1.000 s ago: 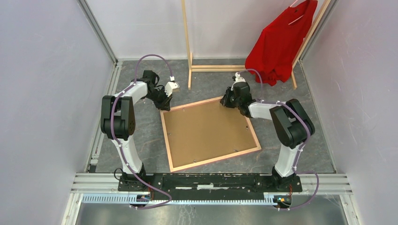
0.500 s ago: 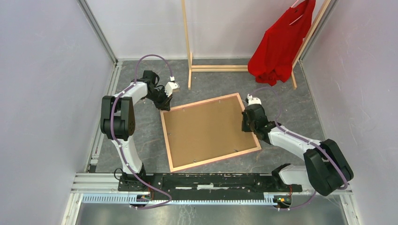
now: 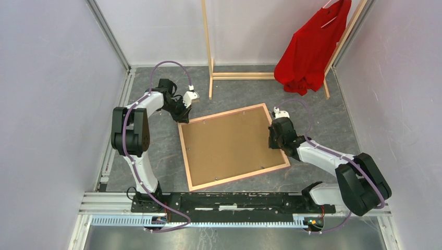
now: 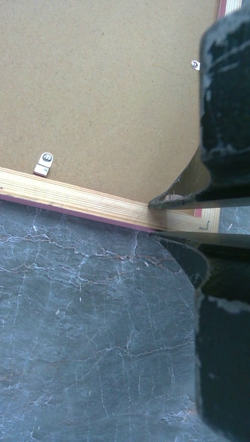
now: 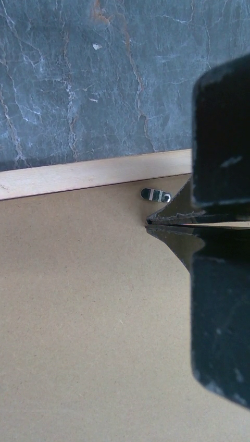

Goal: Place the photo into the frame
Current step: Install the photo frame at the center of the board.

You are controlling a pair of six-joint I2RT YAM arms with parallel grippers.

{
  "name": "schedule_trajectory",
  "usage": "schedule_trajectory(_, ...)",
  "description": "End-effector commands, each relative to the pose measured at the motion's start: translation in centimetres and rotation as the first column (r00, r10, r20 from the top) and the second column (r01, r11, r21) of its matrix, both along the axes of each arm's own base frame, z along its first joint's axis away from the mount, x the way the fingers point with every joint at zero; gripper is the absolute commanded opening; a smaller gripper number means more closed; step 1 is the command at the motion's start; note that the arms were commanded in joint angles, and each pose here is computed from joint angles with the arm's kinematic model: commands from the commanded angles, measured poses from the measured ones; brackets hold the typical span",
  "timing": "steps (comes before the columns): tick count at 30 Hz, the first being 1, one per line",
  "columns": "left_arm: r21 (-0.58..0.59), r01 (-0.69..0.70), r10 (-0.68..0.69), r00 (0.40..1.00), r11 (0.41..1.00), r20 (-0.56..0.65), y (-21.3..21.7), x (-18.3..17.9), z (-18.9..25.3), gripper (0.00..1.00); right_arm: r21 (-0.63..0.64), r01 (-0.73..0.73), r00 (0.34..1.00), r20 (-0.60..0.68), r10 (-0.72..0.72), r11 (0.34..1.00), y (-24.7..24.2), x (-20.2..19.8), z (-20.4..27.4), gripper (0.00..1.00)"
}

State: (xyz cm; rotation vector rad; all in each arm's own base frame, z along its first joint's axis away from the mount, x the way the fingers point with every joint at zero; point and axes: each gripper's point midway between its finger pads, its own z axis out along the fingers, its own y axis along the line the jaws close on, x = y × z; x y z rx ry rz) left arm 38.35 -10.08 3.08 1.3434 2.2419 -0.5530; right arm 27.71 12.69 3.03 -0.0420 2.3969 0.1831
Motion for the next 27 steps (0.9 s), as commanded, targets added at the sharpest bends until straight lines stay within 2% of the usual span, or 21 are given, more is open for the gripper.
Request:
schedule_trajectory(1, 0.046, 0.032, -0.031, 0.999, 0.998, -0.026, -0.2, -1.0, -2.0, 0.18, -0.017, 0.019, 0.999, 0.034, -0.018, 1.000, -0.4, 1.0, 0.2, 0.00)
schedule_trajectory(10, 0.050, 0.034, -0.032, 0.999, 0.998, -0.029, -0.1, -1.1, -2.1, 0.18, -0.037, 0.074, 0.997, 0.037, -0.072, 0.997, -2.3, 0.9, -0.2, 0.00)
schedule_trajectory(27, 0.049, 0.035, -0.034, 0.999, 0.998, -0.020, -0.1, -0.9, -1.9, 0.18, -0.081, 0.089, 0.996, 0.037, -0.087, 0.993, -3.5, 0.3, -0.1, 0.00)
